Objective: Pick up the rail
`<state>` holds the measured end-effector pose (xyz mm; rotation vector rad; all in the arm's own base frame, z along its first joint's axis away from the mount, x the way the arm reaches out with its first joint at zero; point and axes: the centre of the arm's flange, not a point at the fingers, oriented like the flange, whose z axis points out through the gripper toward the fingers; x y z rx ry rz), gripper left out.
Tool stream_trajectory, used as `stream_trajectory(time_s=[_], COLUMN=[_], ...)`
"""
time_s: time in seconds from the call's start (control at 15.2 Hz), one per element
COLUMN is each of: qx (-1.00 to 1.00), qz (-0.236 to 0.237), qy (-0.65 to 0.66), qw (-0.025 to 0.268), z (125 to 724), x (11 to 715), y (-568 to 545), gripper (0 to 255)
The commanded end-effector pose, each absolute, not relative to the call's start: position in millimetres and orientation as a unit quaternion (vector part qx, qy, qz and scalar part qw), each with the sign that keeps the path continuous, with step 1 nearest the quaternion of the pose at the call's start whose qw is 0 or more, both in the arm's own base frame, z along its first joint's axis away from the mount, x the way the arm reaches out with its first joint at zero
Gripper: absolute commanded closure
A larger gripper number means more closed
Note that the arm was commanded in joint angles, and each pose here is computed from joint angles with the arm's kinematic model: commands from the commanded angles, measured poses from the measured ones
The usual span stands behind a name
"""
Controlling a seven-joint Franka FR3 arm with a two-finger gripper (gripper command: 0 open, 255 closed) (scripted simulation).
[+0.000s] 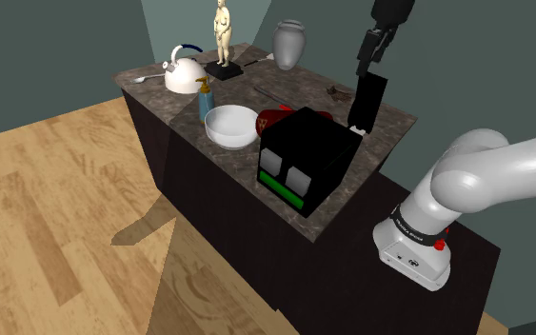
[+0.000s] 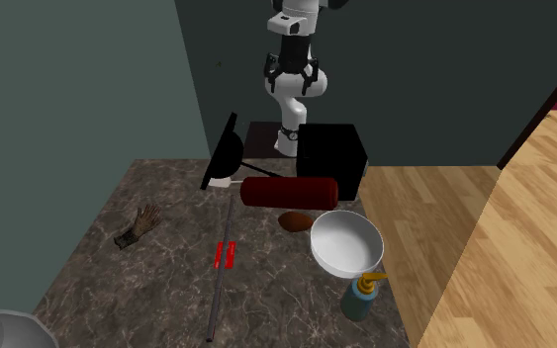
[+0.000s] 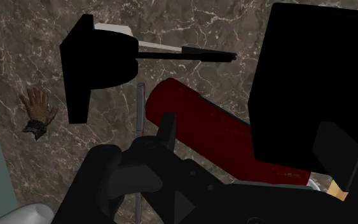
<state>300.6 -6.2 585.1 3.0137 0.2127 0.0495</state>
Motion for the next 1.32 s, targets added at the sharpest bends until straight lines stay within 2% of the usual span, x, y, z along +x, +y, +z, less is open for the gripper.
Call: stream_trajectory(time_s=[0.0,1.25], qx=[0.996,0.999], qz=[0.016,0.007], qy=[0.07,0.049], qw=[0.06,0.014], z=[585,422], x=[301,466], y=[-6,-119], gripper=[0,0])
